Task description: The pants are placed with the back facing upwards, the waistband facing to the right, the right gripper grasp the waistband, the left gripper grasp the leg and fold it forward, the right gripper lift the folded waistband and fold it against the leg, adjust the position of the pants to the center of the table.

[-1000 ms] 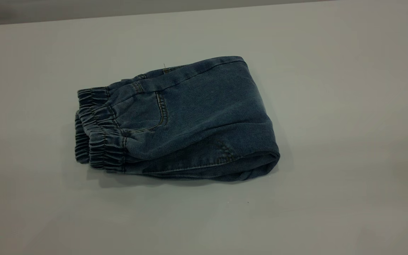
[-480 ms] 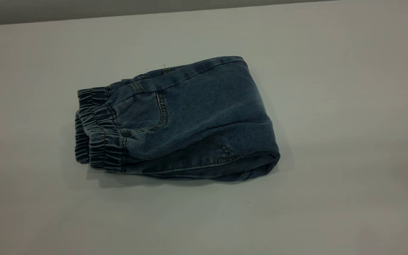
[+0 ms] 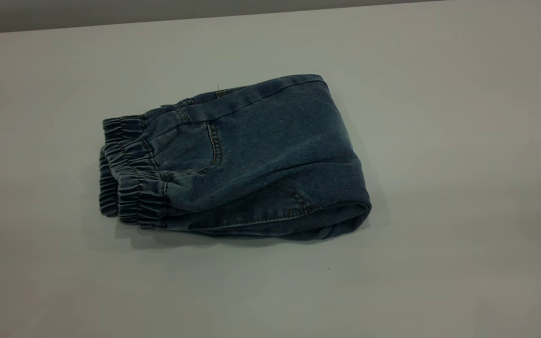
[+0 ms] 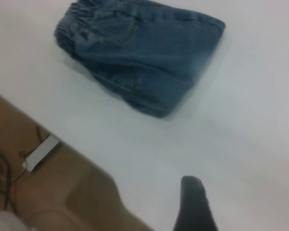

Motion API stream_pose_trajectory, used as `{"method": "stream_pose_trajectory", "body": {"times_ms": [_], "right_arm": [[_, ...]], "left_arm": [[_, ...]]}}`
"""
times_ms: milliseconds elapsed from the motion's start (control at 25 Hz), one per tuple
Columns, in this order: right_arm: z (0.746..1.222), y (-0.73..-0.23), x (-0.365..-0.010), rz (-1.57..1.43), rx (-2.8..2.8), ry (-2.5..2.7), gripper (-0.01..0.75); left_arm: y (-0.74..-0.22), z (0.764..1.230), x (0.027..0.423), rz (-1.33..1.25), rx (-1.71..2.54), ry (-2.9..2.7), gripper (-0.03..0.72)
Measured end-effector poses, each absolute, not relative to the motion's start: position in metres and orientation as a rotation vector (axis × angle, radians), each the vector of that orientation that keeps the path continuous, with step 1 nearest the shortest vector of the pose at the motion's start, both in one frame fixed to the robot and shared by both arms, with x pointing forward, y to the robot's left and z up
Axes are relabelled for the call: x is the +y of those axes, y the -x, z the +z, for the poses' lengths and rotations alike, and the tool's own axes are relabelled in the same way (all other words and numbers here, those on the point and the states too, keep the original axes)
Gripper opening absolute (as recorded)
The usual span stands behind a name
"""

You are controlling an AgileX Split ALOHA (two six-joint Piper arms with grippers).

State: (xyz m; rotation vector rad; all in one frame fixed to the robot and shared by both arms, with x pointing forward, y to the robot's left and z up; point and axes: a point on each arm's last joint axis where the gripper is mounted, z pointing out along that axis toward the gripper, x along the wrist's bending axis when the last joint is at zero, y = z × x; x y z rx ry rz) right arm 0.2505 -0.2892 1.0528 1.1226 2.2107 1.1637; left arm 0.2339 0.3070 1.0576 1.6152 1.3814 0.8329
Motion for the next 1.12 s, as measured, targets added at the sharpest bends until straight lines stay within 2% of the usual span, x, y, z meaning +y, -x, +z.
{"method": "stream_pose_trajectory", "body": {"times_ms": [360, 640, 1120], "right_arm": [[1.053, -0.252, -0.294, 1.015, 1.901, -1.438, 0.405], [1.053, -0.234, -0.299, 1.016, 1.639, -1.5, 0.405], [1.053, -0.233, -0.299, 0.991, 1.589, -1.532, 0.405]], "left_arm": [[-0.233, 1.056, 0.307, 0.824, 1.392, -1.627, 0.239], [-0.233, 1.055, 0.307, 0.817, 1.402, -1.638, 0.239], [-0.231, 1.054, 0.306, 0.898, 1.559, -1.552, 0.239]]}}
